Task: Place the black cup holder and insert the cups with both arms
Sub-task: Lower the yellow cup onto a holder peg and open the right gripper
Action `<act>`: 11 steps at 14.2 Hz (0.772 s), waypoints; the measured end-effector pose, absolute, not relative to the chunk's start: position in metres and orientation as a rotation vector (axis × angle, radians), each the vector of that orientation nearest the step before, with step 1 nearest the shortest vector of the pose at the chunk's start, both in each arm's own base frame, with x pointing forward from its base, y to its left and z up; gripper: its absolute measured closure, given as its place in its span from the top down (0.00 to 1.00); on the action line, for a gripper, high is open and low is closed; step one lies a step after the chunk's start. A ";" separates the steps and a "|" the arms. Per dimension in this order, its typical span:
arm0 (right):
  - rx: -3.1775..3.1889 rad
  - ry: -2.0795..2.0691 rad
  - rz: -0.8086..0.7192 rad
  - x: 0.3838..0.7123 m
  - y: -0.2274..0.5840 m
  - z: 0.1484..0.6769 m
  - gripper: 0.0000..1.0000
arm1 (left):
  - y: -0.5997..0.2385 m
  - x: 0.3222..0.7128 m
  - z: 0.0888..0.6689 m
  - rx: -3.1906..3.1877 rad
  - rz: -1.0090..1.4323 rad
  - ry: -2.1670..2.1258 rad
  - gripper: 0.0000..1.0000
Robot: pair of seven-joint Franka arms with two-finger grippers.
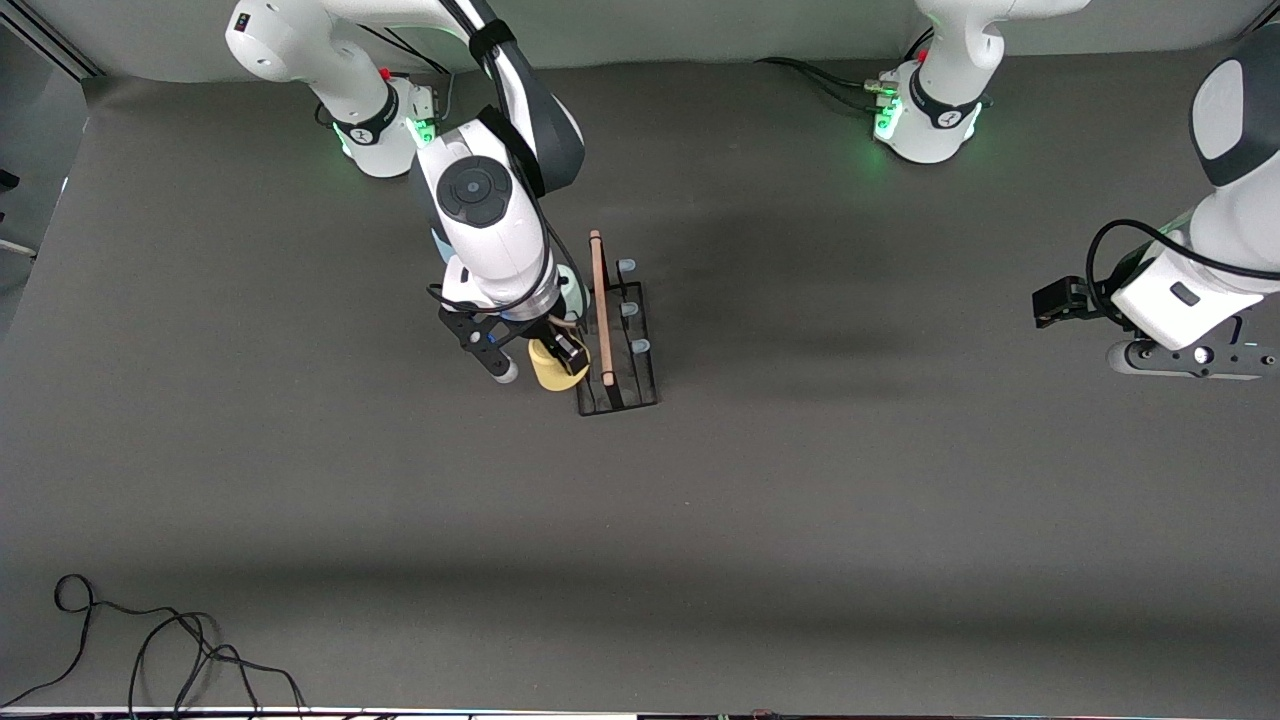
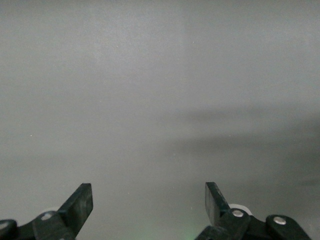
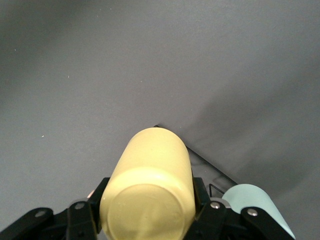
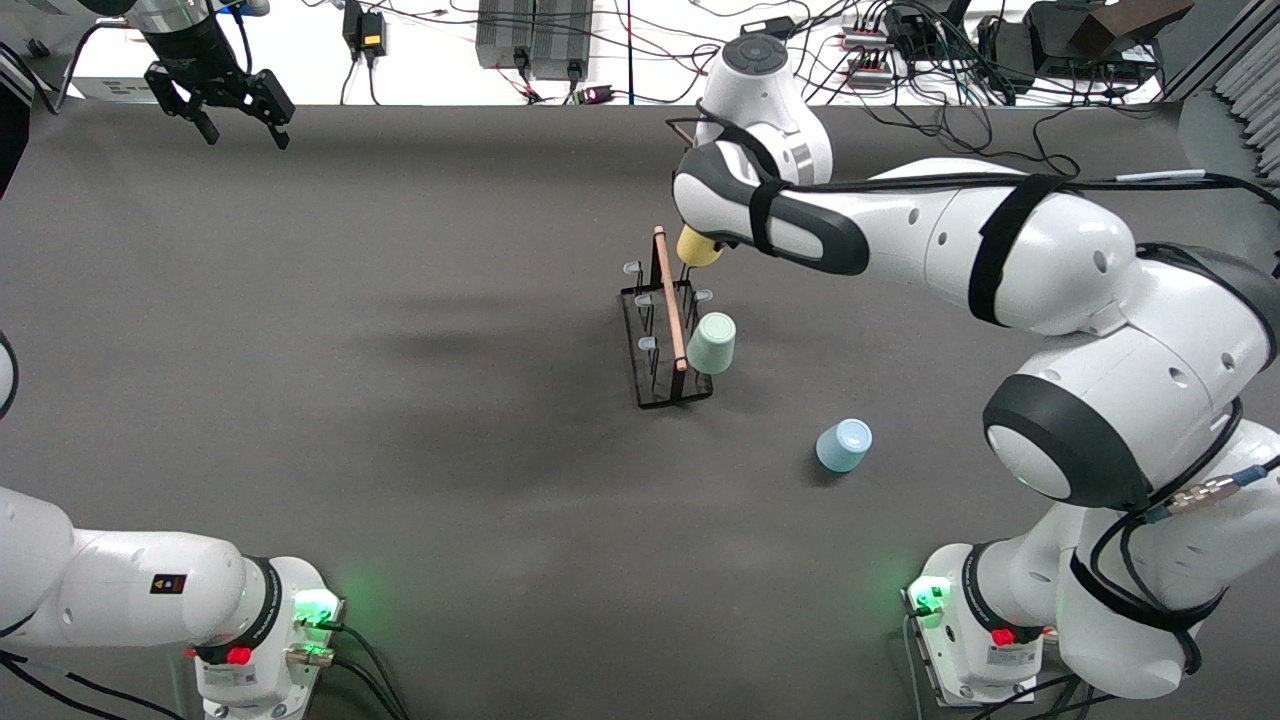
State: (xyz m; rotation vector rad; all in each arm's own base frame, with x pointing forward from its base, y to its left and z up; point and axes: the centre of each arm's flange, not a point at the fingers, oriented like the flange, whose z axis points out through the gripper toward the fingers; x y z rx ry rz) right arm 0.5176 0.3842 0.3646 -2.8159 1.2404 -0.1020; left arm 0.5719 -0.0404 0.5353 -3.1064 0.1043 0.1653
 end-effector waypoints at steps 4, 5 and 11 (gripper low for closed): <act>-2.783 1.278 -0.079 0.516 0.387 0.340 0.69 | -0.040 0.572 0.535 -3.106 0.165 0.104 1.00; -2.778 1.285 -0.072 0.514 0.392 0.330 0.69 | -0.040 0.572 0.535 -3.106 0.165 0.104 1.00; -2.769 1.311 -0.073 0.511 0.404 0.300 0.95 | -0.040 0.572 0.535 -3.106 0.165 0.104 1.00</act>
